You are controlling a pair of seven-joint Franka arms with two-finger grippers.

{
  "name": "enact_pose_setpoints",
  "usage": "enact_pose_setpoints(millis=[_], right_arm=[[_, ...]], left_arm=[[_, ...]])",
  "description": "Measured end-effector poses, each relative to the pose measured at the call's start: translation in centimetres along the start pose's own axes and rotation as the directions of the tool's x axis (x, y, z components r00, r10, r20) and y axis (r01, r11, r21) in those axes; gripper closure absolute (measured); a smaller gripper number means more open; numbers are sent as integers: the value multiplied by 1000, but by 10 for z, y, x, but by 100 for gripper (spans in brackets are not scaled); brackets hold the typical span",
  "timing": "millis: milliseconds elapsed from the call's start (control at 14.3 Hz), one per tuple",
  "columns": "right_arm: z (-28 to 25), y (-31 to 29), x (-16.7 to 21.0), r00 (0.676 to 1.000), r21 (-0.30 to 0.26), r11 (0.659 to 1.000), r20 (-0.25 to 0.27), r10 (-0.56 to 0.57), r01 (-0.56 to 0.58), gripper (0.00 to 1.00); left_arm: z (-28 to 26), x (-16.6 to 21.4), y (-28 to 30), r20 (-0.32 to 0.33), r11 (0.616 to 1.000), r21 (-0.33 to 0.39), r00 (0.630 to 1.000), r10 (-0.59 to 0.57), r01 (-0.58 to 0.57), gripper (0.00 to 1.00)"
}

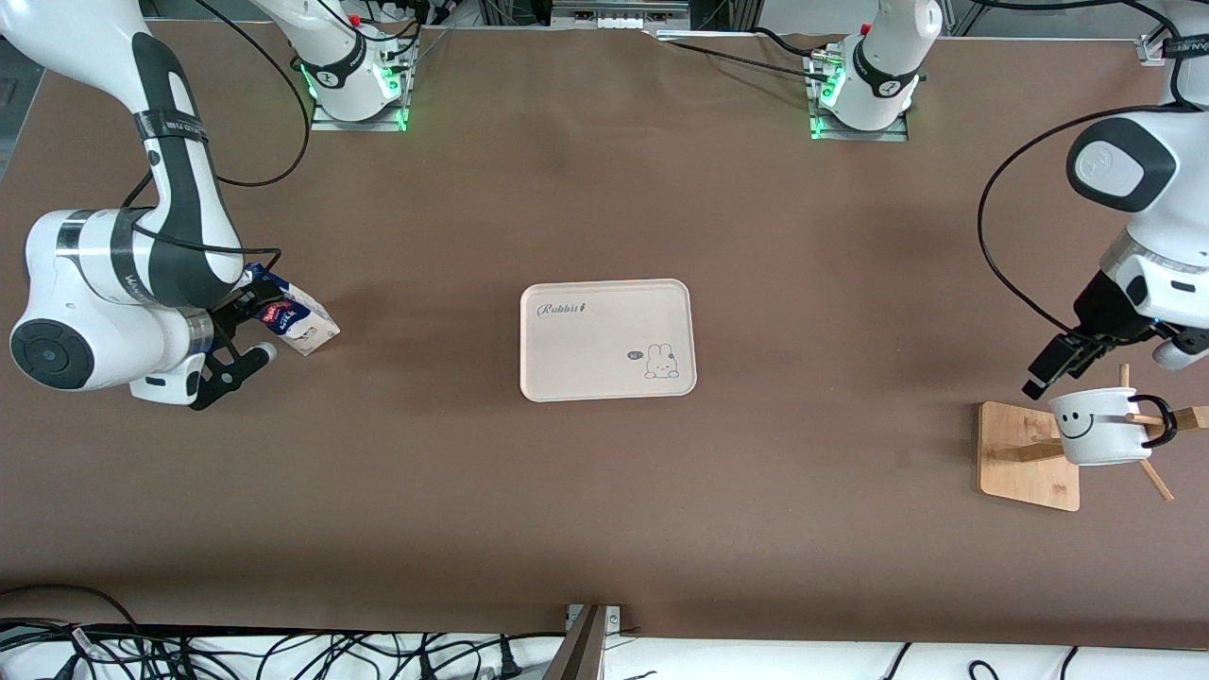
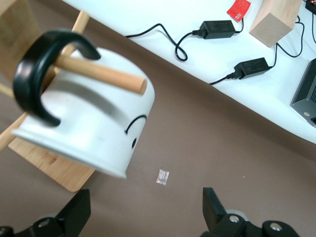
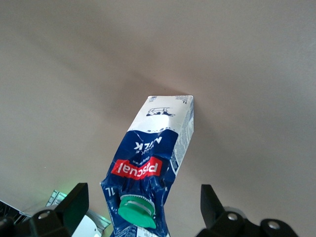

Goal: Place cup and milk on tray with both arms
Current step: 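Grasp the milk carton with the right gripper while the left gripper grips the mug handle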

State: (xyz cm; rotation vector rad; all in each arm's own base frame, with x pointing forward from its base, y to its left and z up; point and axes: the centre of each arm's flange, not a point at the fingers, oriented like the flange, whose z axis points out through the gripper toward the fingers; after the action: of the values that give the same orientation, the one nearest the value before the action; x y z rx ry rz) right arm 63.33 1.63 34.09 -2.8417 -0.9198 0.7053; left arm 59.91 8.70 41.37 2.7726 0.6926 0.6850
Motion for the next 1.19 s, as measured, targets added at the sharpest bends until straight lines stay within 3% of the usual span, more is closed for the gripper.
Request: enact_pose_setpoints(millis=[701,981,1051,1192], right_arm=[[-1,-11,-25,996,10,996,6,-90,90,0],[9,3,-32,989,-7,989,-16,-147,147,0],[12,5,-32,987,-8,988,-19,-157,157,0],[16,6,-32,986,-5,986,-16,-164,164,0]], left_arm=[[9,18,2,-28,1000,-6,1000,8,-8,0],[11,18,-2,-42,1000,-3,999,5,-5,0],[12,18,-2,-42,1000,-3,999,7,-7,6],[14,15,-4,-35,1000,1,999,19,-19,32]])
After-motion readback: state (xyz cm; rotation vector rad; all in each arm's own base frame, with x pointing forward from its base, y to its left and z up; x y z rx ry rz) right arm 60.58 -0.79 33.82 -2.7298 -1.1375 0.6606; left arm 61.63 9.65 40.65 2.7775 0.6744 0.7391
